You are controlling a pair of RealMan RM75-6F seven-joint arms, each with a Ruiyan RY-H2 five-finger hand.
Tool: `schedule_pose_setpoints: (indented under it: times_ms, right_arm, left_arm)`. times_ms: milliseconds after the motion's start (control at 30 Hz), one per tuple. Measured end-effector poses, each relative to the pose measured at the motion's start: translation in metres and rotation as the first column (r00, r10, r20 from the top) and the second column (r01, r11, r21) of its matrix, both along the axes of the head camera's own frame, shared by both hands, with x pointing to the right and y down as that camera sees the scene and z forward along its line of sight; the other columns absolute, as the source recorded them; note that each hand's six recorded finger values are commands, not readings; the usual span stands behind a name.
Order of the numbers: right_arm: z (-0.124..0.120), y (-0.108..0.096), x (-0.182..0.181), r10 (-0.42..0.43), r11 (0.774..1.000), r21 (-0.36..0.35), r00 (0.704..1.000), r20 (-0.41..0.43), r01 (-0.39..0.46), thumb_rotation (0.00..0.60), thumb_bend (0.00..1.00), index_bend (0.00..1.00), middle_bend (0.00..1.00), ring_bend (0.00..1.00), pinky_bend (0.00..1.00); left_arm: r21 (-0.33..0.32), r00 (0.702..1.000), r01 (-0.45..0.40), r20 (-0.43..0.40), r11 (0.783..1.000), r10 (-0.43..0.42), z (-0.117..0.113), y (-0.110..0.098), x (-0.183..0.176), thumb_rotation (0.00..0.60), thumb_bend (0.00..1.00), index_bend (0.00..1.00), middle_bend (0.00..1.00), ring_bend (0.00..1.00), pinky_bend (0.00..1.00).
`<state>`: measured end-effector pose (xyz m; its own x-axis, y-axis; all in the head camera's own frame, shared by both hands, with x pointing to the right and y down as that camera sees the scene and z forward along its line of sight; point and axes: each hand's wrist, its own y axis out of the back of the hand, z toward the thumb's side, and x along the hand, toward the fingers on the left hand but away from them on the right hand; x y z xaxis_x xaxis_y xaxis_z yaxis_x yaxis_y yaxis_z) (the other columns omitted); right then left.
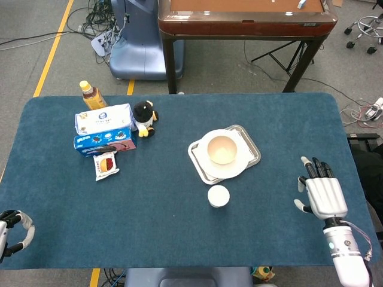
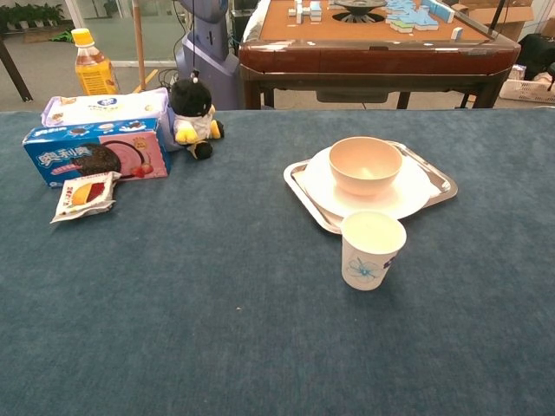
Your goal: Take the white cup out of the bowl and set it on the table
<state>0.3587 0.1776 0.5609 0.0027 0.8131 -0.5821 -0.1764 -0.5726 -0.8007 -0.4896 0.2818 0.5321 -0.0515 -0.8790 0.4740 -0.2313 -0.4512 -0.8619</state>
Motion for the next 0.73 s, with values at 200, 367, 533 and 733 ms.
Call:
schedule_pose_setpoints:
  times_ms: [200, 367, 533, 733]
  right_arm:
    - [-0.005, 0.016, 0.019, 0.069, 0.997, 0.022, 0.998, 0.008, -0.069, 0.6, 0.25, 0.56, 0.12, 0.0, 0.08]
    - [-0.006, 0.017, 0.028, 0.095, 0.995, 0.038, 0.995, 0.024, -0.096, 0.6, 0.26, 0.56, 0.12, 0.0, 0.08]
    - [-0.007, 0.012, 0.036, 0.122, 0.991, 0.05, 0.992, 0.039, -0.124, 0.6, 0.26, 0.56, 0.12, 0.0, 0.08]
    - [-0.003, 0.012, 0.043, 0.143, 0.989, 0.021, 0.989, 0.044, -0.144, 0.6, 0.26, 0.56, 0.13, 0.0, 0.08]
  left_arm:
    - [0.006, 1.0, -0.004, -0.002, 1.0, 0.004, 0.002, 0.0, 0.001, 0.6, 0.56, 0.53, 0.49, 0.34, 0.46]
    - [0.013, 1.0, -0.001, -0.004, 1.0, 0.001, 0.003, -0.001, 0.0, 0.6, 0.56, 0.54, 0.49, 0.34, 0.46]
    - [0.011, 1.0, -0.003, -0.012, 1.0, 0.003, 0.005, -0.002, 0.001, 0.6, 0.56, 0.54, 0.49, 0.34, 0.46]
    - [-0.003, 1.0, -0.015, -0.014, 1.0, 0.015, 0.009, -0.002, 0.005, 0.6, 0.56, 0.54, 0.49, 0.34, 0.46]
